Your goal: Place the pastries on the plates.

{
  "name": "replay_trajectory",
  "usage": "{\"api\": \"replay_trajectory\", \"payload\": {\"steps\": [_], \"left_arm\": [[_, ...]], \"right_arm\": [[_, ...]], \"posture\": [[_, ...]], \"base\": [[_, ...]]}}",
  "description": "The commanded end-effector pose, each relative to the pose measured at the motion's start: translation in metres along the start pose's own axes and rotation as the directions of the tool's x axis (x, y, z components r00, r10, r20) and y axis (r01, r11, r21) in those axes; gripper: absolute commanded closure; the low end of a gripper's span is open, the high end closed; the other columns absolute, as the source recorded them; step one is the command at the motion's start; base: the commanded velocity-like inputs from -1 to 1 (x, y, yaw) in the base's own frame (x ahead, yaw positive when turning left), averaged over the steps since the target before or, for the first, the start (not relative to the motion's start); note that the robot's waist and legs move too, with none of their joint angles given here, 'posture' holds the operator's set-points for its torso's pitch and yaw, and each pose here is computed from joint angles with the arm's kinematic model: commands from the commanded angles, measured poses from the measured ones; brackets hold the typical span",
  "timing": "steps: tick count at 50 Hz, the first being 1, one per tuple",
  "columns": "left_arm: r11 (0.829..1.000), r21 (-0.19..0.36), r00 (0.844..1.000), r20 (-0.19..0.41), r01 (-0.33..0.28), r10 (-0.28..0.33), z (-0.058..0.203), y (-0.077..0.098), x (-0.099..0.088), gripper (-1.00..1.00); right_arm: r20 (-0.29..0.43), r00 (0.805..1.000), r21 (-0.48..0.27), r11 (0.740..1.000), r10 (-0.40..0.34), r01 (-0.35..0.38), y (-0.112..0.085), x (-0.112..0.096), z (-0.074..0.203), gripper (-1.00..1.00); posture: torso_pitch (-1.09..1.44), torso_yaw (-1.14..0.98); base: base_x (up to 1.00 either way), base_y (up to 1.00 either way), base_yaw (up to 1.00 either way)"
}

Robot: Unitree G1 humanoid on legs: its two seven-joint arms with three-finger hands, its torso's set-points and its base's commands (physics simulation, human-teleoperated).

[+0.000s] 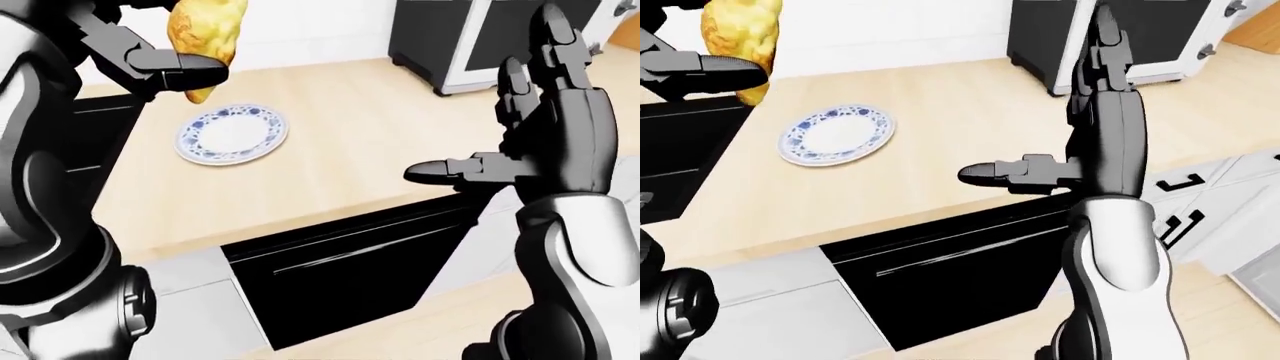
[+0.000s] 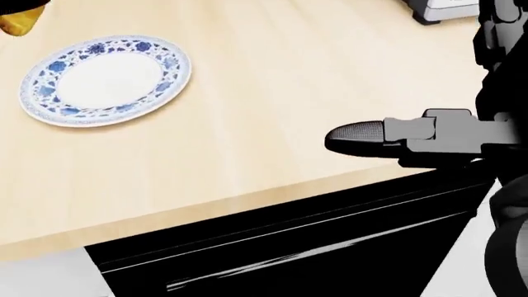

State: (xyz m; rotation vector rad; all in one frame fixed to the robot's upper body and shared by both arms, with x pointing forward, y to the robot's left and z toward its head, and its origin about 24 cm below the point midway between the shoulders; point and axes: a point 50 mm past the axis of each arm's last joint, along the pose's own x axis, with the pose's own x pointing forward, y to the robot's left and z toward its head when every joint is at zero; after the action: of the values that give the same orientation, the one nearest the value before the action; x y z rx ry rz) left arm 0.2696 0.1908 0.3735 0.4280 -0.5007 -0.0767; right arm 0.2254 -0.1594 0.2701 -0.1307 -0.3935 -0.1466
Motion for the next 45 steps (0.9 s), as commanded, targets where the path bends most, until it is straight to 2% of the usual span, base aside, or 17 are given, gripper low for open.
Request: {"api": "replay_trajectory", "payload": {"steps": [1, 29, 34, 36, 45], "left_arm": [[0.999, 0.025, 0.994, 0.098, -0.045, 0.042, 0.020, 0.008, -0.005, 1.00], [0.998, 0.036, 0.994, 0.103, -0.050, 0.046, 0.024, 0.009, -0.003, 1.00], [0.998, 0.038, 0.993, 0.104, -0.054, 0.049, 0.026, 0.012, -0.001, 1.00], [0.998, 0.045, 0.994, 0.102, -0.054, 0.049, 0.026, 0.014, 0.000, 1.00], [0.997, 0.062, 0.993, 0.108, -0.044, 0.037, 0.032, 0.017, 0.008, 1.00]], "right_arm": [[0.078, 0.997, 0.003, 1.000, -0.004, 0.004, -0.001, -0.001, 0.012, -1.00], [0.081, 0.997, 0.008, 1.000, -0.004, 0.003, -0.002, -0.005, 0.009, -1.00], [0.081, 0.997, 0.008, 1.000, -0.005, 0.004, -0.003, -0.005, 0.011, -1.00], [0.086, 0.996, 0.031, 0.999, -0.010, 0.008, -0.003, -0.005, 0.012, -1.00], [0.077, 0.997, 0.018, 1.000, -0.010, 0.008, -0.003, -0.004, 0.010, -1.00]], "posture": [[-0.12, 0.00], [-0.12, 0.00], [-0.12, 0.00], [-0.12, 0.00], [-0.12, 0.00]], "base": [[0.00, 0.00, 0.00], [0.11, 0.00, 0.00], [0.12, 0.00, 0.00], [0.04, 0.00, 0.00], [0.00, 0.00, 0.00]]}}
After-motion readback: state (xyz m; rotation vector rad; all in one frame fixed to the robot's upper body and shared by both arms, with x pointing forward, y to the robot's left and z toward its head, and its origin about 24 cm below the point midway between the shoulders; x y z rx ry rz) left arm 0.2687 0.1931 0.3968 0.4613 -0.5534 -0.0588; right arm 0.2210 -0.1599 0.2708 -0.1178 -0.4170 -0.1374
